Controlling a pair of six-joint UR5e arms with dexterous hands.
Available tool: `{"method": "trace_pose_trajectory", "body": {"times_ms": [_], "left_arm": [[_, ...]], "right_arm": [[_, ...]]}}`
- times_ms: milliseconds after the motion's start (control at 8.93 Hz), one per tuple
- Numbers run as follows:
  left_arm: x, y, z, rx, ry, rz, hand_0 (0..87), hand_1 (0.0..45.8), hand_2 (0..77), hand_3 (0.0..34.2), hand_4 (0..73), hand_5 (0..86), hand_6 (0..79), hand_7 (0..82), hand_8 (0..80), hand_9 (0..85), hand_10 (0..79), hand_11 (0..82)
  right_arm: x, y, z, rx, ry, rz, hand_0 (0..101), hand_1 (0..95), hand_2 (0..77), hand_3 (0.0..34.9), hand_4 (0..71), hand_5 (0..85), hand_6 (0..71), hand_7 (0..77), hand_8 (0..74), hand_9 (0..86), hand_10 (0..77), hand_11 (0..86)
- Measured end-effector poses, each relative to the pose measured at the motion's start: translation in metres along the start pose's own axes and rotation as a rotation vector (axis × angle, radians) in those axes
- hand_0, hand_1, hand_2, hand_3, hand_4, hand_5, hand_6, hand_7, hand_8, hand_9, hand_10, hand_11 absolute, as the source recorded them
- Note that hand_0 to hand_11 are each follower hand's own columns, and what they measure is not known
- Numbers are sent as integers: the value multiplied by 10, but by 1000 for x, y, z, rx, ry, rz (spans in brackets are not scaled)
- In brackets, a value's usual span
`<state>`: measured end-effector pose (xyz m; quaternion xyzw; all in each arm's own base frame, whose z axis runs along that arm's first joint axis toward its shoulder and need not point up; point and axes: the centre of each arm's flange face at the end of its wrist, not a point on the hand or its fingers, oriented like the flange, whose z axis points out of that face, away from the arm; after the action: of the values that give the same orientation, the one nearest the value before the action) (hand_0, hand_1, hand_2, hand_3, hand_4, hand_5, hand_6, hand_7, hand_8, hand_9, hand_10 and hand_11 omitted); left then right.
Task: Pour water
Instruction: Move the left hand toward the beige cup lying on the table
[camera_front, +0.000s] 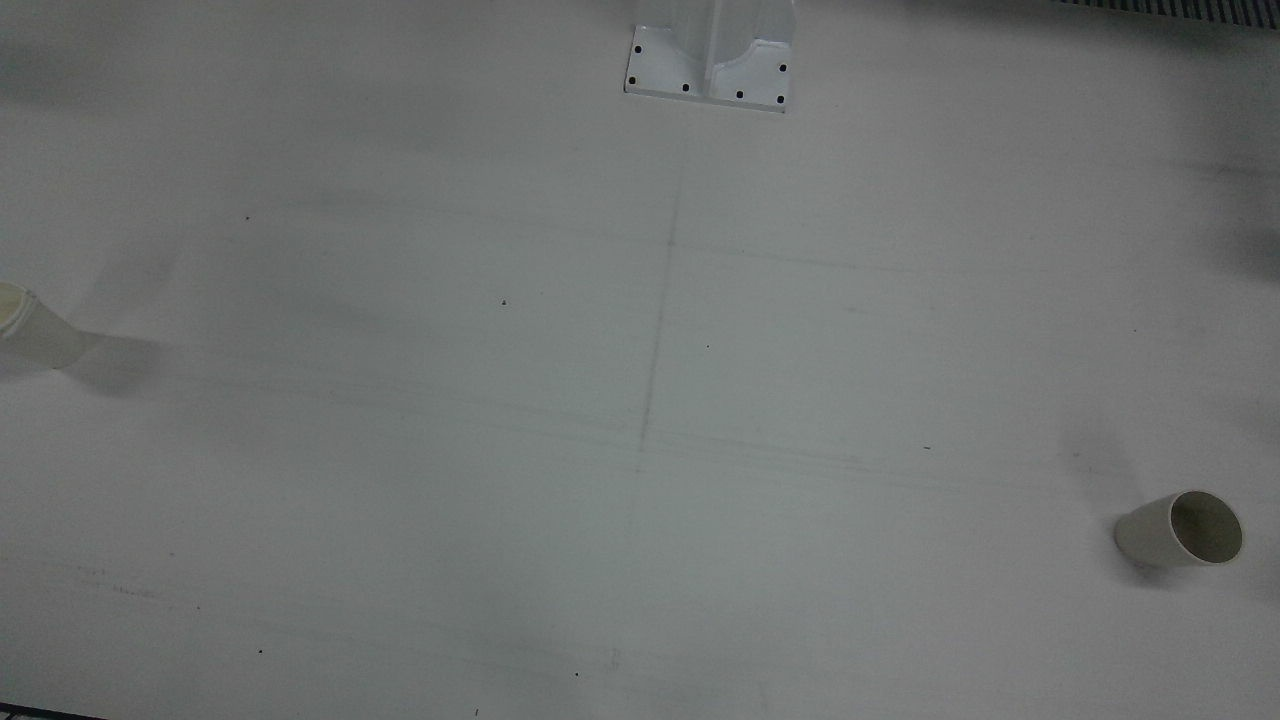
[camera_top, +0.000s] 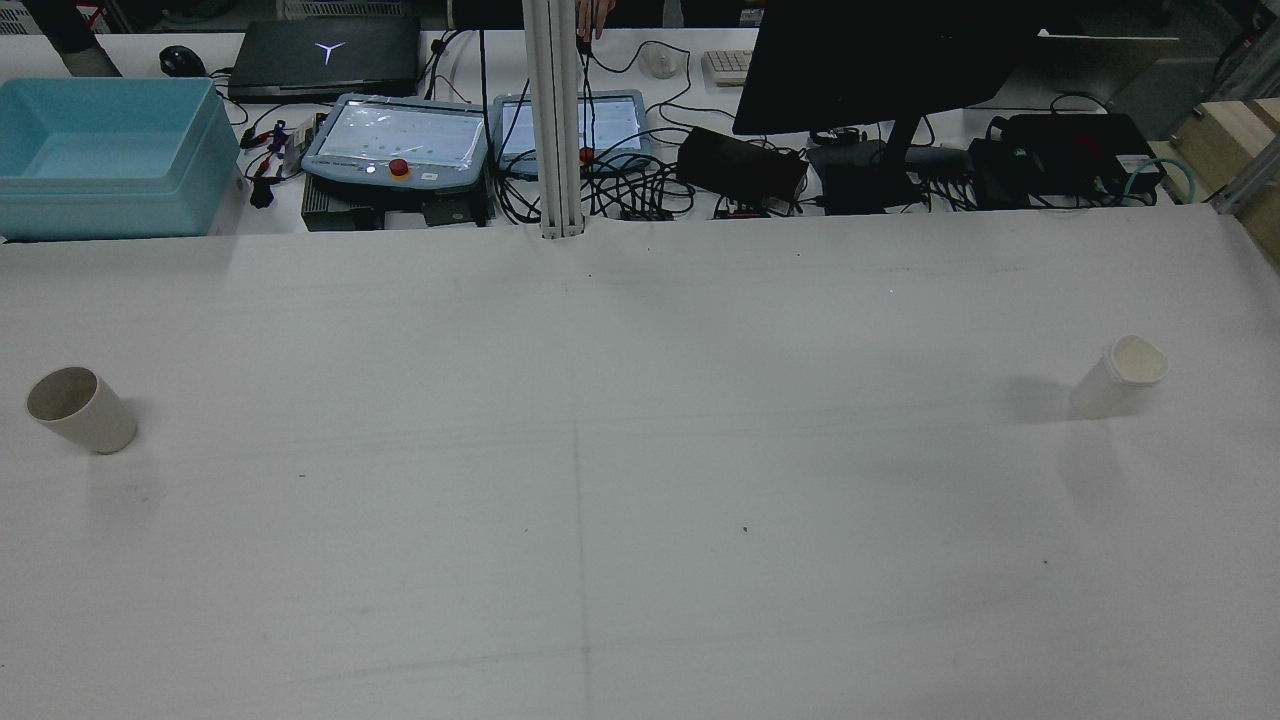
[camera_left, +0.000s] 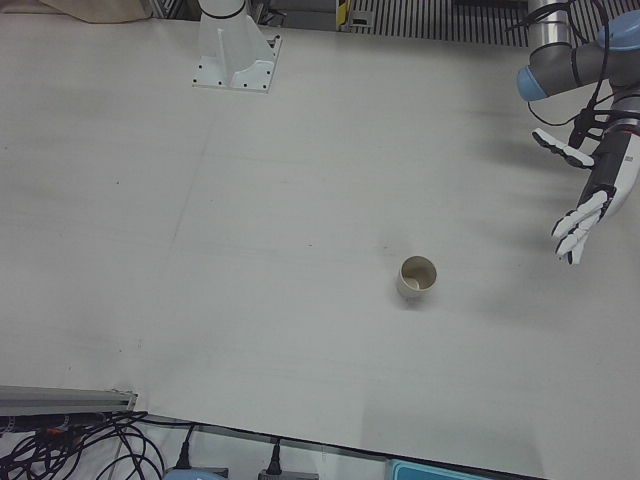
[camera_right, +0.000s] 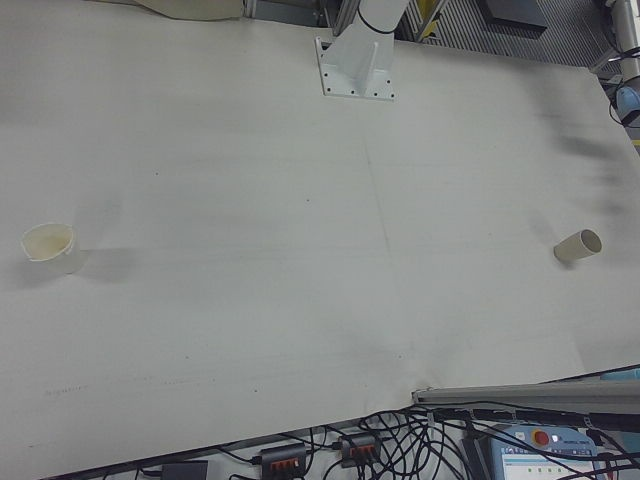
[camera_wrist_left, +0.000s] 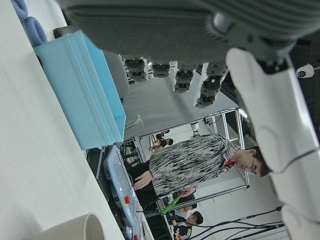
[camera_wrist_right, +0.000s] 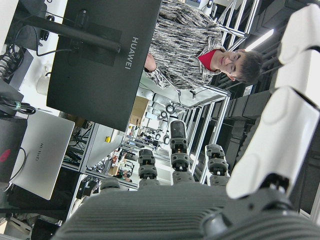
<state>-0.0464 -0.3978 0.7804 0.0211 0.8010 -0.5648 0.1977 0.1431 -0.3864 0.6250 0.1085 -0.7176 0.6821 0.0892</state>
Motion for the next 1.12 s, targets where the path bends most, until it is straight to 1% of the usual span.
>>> {"method": "trace_pose_trajectory", "body": {"times_ms": [112,224,336,448,560,672,784,896,1007,1119], "left_arm": [[-11,-7,6,-7,-7,12,613,164,11,0,267,0,125,54,60,16,49,93],[-27,-9,23,-16,-5,9,613,164,11,0,267,0,125,54,60,16,49,93],[-47,-7,47,-28,0,-4,575,82,5,0,267,0,109,11,44,11,49,93],[-72,-3,73,-38,-2,-20,562,76,11,0,267,0,109,11,38,16,49,93],[-101,2,93,-40,-6,-39,554,87,11,0,267,0,98,11,44,11,49,93],[-123,3,102,-33,-10,-53,582,104,11,0,262,0,98,27,44,11,49,93],[-138,2,106,-23,-13,-61,642,169,11,0,240,5,98,22,44,11,49,109],[-148,-3,109,-12,-18,-63,661,158,11,0,240,0,98,16,44,11,49,109],[-155,-7,115,-5,-22,-61,631,142,11,0,251,5,98,22,44,11,49,109],[-160,-8,125,-3,-25,-54,631,142,11,0,251,5,98,22,44,11,49,109]], "right_arm": [[5,-1,3,-2,12,-7,480,136,120,136,82,71,229,240,98,120,0,5],[9,-2,9,-4,21,-9,480,136,120,136,82,71,229,240,98,120,0,5],[14,-4,16,-4,31,-10,480,147,125,135,82,55,229,240,104,120,0,11],[19,-8,21,0,41,-12,479,136,147,136,65,60,213,213,87,104,0,11],[23,-11,23,6,50,-14,480,158,125,136,65,60,213,213,76,93,5,5],[25,-13,24,9,54,-16,480,147,109,136,44,65,202,196,76,93,5,5],[27,-13,25,9,57,-17,480,147,109,136,44,65,202,196,76,93,5,5],[28,-13,27,7,60,-17,479,147,109,135,33,65,185,164,76,87,5,5],[30,-12,27,5,63,-17,480,147,109,136,54,65,202,191,76,104,5,5],[31,-12,28,4,66,-17,480,147,125,136,54,65,202,191,76,104,5,11]]}}
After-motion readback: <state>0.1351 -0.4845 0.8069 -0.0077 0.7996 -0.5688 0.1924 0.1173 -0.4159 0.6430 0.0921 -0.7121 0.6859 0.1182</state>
